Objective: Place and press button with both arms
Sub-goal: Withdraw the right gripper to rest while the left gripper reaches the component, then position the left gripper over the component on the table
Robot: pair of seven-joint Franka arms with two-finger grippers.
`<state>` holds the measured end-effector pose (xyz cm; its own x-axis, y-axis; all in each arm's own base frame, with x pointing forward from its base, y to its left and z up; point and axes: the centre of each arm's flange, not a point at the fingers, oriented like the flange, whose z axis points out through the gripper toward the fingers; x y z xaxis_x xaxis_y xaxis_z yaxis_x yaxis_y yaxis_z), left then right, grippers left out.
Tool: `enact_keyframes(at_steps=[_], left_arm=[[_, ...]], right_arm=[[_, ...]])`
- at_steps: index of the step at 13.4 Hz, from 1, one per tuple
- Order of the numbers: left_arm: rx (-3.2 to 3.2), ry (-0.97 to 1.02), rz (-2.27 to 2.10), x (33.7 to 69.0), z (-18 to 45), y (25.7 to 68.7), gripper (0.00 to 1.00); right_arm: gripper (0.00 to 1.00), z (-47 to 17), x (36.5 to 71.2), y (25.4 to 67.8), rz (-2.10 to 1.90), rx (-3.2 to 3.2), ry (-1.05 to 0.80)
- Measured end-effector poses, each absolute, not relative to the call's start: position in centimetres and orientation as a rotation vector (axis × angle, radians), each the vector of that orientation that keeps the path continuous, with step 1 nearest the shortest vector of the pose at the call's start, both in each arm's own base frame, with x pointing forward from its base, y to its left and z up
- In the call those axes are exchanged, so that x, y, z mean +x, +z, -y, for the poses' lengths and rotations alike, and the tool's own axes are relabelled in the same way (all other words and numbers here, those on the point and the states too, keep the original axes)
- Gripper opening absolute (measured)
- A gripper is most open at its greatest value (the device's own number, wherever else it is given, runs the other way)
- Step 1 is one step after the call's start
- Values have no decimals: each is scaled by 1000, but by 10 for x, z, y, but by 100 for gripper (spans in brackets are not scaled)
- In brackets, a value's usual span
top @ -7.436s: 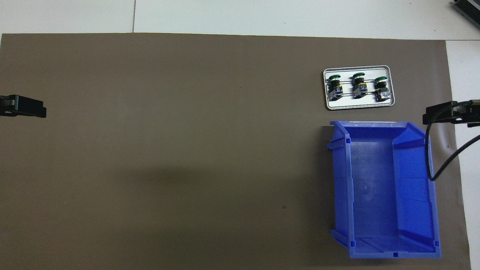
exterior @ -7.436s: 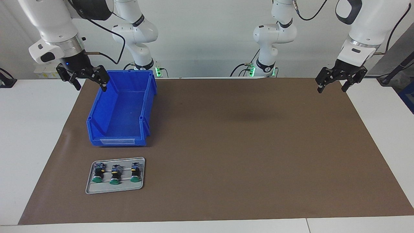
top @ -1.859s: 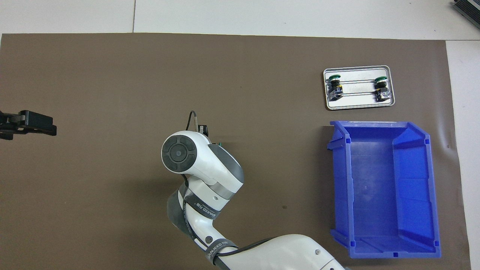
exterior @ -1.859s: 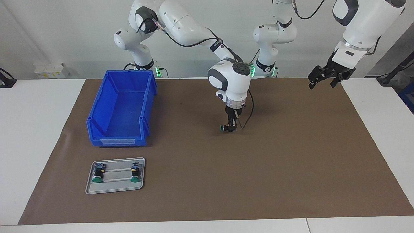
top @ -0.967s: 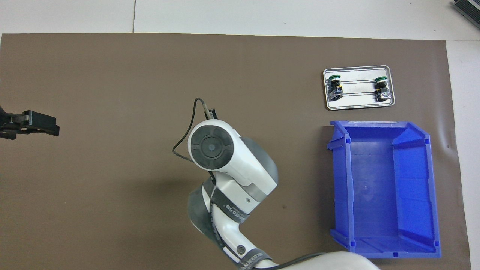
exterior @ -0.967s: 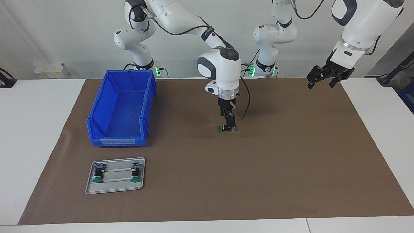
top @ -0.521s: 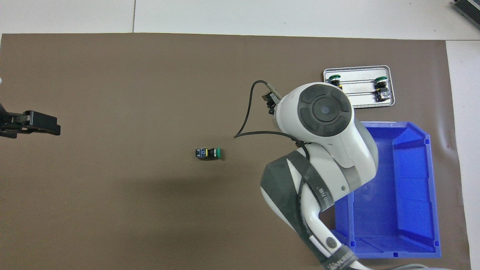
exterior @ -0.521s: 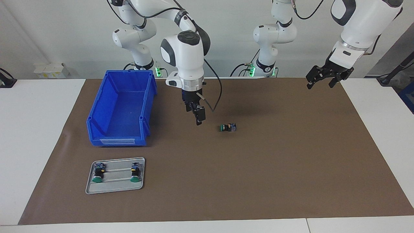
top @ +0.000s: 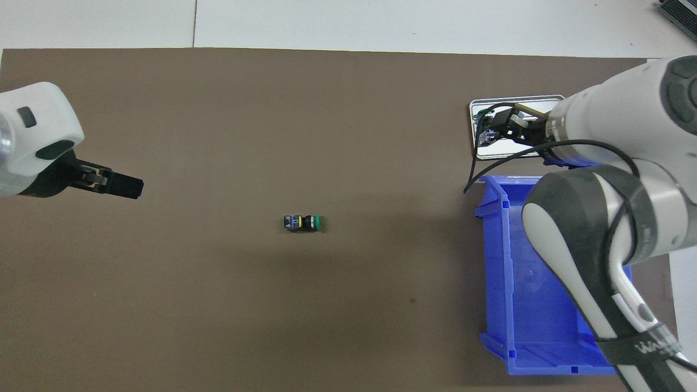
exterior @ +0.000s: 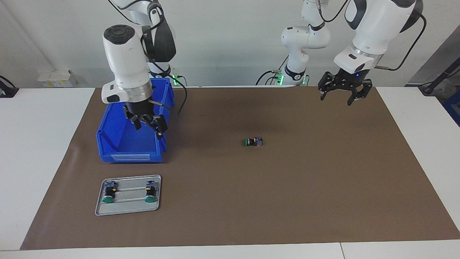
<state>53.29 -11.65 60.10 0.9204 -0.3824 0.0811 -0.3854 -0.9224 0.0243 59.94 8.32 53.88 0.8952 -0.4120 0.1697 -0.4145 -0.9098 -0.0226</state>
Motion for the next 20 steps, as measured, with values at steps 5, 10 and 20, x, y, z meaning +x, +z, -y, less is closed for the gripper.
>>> enact_keyframes(at_steps=[5,10,20], left_arm=[[2884,223,1135,519,194,567,100],[2699,273,1531,498,256,506,96],[2503,312,1845,479,304,423,75]], right_arm=[[100,-21,580,587,482,3055,226],[100,23,558,635,289,3063,157],[100,22,548,624,197,3096,29]])
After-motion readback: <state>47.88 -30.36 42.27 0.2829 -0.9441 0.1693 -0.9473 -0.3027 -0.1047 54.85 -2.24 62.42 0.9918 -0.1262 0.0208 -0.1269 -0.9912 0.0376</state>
